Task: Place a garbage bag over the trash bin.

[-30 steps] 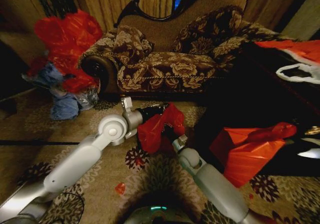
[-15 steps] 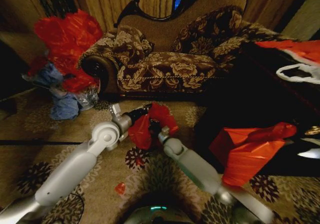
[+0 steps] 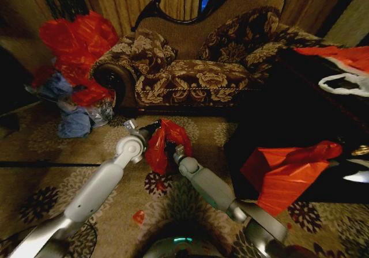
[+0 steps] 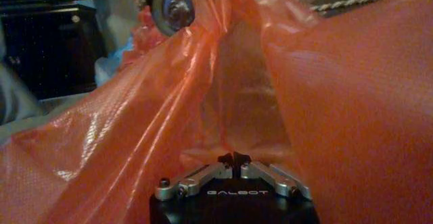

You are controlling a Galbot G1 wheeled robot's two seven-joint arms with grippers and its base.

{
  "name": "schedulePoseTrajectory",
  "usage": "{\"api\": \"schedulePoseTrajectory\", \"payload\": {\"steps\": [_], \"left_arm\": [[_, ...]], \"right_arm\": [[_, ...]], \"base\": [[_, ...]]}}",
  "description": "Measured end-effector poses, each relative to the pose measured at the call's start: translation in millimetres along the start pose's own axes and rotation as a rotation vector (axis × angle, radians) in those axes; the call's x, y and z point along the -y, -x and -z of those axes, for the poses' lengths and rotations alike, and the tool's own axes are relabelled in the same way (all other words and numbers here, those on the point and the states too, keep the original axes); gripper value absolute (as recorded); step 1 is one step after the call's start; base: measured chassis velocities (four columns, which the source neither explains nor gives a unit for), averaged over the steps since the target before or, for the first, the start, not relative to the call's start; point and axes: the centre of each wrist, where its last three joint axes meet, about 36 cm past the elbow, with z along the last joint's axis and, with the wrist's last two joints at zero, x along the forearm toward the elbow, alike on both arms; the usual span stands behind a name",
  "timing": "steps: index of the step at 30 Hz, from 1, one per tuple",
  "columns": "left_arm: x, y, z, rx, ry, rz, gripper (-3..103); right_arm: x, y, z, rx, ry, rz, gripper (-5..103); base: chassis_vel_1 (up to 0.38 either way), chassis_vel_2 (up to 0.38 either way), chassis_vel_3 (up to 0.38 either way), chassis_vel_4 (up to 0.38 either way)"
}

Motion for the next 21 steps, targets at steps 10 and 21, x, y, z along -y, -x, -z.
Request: {"api": "schedulePoseTrajectory", "payload": {"steps": [10, 21], "left_arm": [[-6.6, 50.9, -23.4, -0.046, -0.050, 0.135, 0], [-9.4, 66.8, -27.2, -0.050, -0.062, 0.191, 0]], "right_arm": [[6.2, 23.1, 3.3, -0.087, 0.077, -0.037, 0], [9.1, 42.8, 17.7, -0.245, 0.162, -0.100, 0]], "base": [[0.000, 0.000, 0.000, 0.000], [0.000, 0.000, 0.000, 0.000]]}}
